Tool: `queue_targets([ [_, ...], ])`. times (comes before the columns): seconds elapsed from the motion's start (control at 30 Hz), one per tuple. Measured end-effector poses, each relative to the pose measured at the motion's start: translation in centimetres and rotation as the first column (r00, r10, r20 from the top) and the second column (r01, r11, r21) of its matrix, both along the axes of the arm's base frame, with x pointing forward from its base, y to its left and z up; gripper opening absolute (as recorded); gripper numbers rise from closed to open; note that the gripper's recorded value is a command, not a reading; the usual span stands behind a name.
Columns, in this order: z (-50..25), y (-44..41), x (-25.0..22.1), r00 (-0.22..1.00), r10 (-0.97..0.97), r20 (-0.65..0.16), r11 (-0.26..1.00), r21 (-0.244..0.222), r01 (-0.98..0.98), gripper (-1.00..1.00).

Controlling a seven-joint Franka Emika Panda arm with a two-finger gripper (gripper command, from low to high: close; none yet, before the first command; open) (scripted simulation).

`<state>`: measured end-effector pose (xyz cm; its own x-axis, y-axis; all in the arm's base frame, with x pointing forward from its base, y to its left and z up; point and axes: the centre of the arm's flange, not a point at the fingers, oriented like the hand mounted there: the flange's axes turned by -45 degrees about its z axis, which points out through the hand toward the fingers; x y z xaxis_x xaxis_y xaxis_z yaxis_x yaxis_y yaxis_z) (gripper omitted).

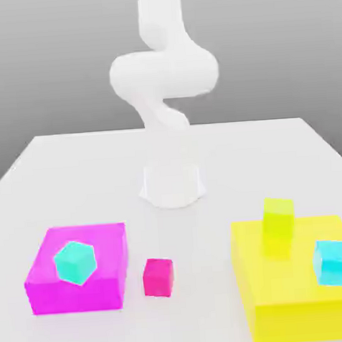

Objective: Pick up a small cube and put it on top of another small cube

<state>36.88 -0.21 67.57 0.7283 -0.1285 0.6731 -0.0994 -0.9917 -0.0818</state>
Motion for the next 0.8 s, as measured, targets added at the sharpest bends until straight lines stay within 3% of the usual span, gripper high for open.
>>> queue_targets([
  [0.2,-9.0,-0.8,4.1,0.966,-0.215,-0.146,0.960,0.150,0.236,0.00],
  [0.4,-18.1,-1.6,6.1,0.862,-0.407,-0.301,0.846,0.232,0.480,0.00],
  [0.6,-27.2,-2.5,6.1,0.690,-0.566,-0.451,0.664,0.246,0.706,0.00],
  [0.8,-35.7,-3.1,4.2,0.458,-0.678,-0.574,0.430,0.196,0.882,0.00],
])
